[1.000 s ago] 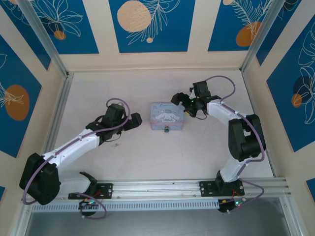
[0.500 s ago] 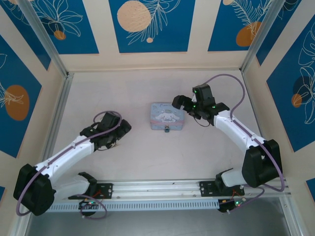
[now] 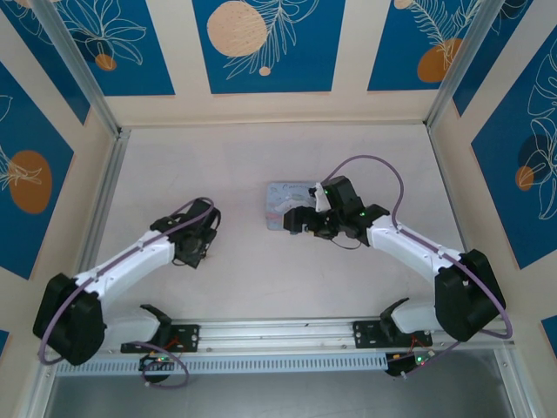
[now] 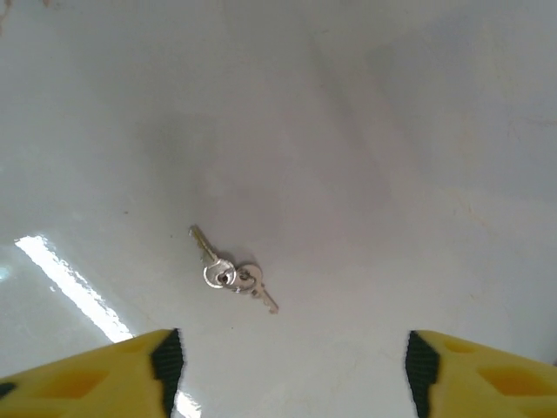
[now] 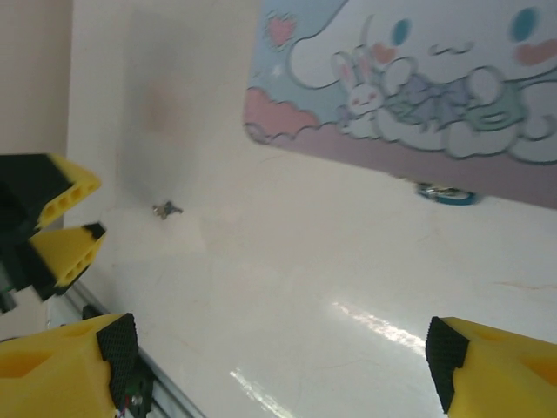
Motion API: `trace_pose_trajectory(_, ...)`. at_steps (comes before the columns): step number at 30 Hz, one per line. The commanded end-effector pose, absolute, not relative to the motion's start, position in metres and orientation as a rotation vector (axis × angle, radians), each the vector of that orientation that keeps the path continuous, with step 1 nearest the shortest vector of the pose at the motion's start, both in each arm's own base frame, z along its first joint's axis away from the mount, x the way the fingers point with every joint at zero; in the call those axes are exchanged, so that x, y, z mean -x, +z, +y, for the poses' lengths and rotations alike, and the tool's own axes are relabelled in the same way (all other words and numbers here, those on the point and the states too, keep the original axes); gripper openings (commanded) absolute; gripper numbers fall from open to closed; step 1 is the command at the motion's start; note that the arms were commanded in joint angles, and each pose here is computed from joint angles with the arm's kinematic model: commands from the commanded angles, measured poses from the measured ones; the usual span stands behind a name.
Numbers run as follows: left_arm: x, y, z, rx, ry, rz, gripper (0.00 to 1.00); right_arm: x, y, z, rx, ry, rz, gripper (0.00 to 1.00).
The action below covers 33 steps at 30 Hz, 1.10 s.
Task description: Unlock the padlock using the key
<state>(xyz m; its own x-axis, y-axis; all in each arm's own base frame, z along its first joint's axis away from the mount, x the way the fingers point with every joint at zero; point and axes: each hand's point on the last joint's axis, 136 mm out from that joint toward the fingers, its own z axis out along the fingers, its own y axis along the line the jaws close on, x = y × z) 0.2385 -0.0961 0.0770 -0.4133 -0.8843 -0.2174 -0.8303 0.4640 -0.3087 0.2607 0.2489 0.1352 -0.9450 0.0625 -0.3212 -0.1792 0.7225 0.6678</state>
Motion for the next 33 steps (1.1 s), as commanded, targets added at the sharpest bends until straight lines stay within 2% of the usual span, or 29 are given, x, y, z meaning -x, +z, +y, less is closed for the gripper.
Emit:
trace_pose_trajectory(1,-0.227,0.061,-0.087,1.840,-0.128,2.185,0.55,-0.249,0.143,0.258,0.178,1.148,2.595,0.86)
trace_pose_trajectory(4,-0.226,0.051,-0.089,1.897,-0.090,2.173,0.52,-0.244,0.144,0.256,0.194,1.137,2.619,0.85)
trace_pose_trajectory(12,-0.227,0.042,-0.083,1.949,-0.079,2.100,0.58,-0.238,0.146,0.254,0.210,1.133,2.643,0.85)
trace_pose_trajectory(23,-0.238,0.015,-0.081,1.981,-0.106,2.175,0.59,-0.246,0.144,0.255,0.173,1.112,2.653,0.84)
trace_pose_trajectory(33,-0.242,-0.007,-0.089,2.011,-0.090,2.255,0.54,-0.256,0.145,0.261,0.151,1.091,2.674,0.82)
